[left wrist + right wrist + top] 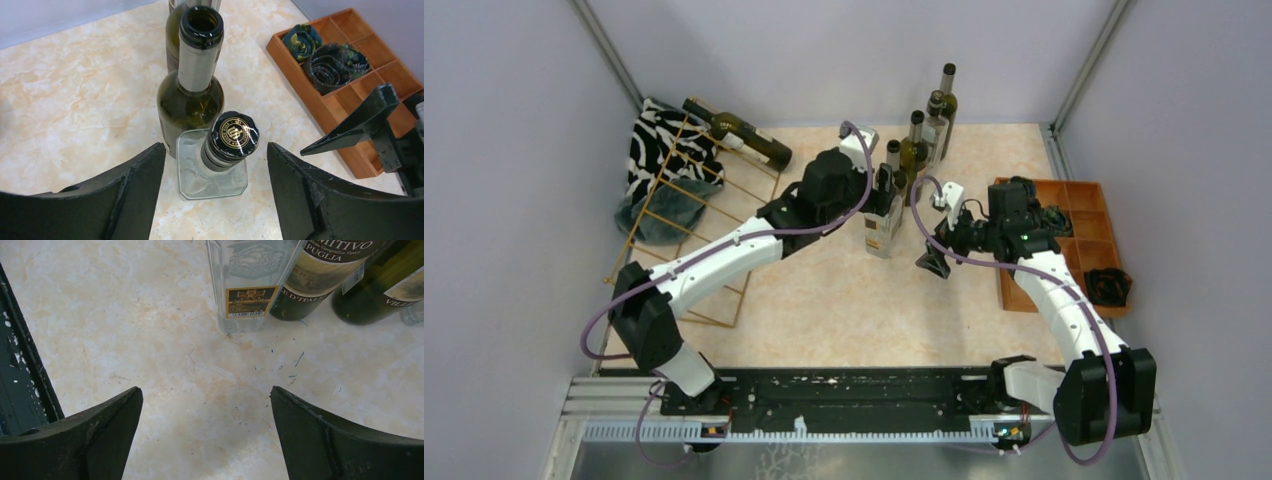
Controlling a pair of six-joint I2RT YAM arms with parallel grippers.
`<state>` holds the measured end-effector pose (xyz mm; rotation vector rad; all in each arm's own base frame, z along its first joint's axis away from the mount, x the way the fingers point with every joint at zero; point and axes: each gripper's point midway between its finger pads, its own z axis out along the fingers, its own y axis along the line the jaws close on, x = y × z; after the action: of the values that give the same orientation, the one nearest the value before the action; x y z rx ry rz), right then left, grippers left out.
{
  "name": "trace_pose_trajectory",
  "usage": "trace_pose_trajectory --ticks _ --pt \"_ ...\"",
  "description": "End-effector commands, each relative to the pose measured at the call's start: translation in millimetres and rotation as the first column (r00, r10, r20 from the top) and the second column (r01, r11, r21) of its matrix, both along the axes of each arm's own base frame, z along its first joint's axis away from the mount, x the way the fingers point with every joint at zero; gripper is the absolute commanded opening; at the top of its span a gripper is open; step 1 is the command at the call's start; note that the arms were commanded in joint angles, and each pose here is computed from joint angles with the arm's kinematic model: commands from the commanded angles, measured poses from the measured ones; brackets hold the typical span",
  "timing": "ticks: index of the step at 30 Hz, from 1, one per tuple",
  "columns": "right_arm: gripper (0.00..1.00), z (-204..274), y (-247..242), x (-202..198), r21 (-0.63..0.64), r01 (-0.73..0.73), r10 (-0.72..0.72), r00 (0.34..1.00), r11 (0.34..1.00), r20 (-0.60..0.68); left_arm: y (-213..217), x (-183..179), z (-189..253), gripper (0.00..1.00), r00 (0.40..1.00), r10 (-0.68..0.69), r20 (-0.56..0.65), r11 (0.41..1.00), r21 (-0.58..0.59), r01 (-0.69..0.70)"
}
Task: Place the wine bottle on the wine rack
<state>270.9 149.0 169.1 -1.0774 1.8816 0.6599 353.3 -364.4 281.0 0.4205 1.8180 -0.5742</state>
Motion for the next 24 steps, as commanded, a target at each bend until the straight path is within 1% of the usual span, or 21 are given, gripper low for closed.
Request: trace_pose_trajectory --ticks 1,10,14,15,18,20,22,24 --pt "0.98 22.0 0.7 8.4 0.022 0.002 -0.003 0.996 1.000 0.088 -9.5 2.0 3.5 0.79 1.000 -0.006 0.018 1.000 0.024 0.006" --pt "0.98 17.9 0.5 8.4 0.019 0.001 -0.002 0.997 1.000 0.081 -16.9 12.2 -12.9 0.69 0.999 0.019 0.031 0.995 0.100 -0.022" --pt "0.98 17.3 0.9 8.5 0.019 -0.003 0.002 0.997 1.000 0.078 -18.4 12.9 -16.4 0.63 0.999 0.020 0.041 0.992 0.124 -0.025" --pt "0.98 17.6 0.8 8.6 0.019 -0.002 0.001 0.997 1.000 0.080 -18.8 12.5 -17.5 0.59 0.999 0.017 0.040 0.992 0.128 -0.022" --pt "0.98 16.3 0.9 8.5 0.019 -0.003 0.002 0.997 1.000 0.076 -19.6 12.8 -21.0 0.45 0.999 0.014 0.037 0.991 0.135 -0.019" --pt "0.98 16.5 1.1 8.6 0.020 -0.005 0.003 0.997 1.000 0.076 -20.9 12.7 -22.0 0.32 0.999 0.006 0.038 0.990 0.140 -0.011" --pt "0.98 16.4 1.5 8.3 0.022 -0.008 0.006 0.997 1.000 0.075 -20.1 11.4 -21.3 0.15 0.999 0.001 0.039 0.990 0.143 -0.006" --pt "0.98 17.0 2.5 7.3 0.026 -0.015 0.013 0.997 1.000 0.077 -18.5 7.7 -13.9 0.01 0.999 -0.009 0.047 0.992 0.125 0.003"
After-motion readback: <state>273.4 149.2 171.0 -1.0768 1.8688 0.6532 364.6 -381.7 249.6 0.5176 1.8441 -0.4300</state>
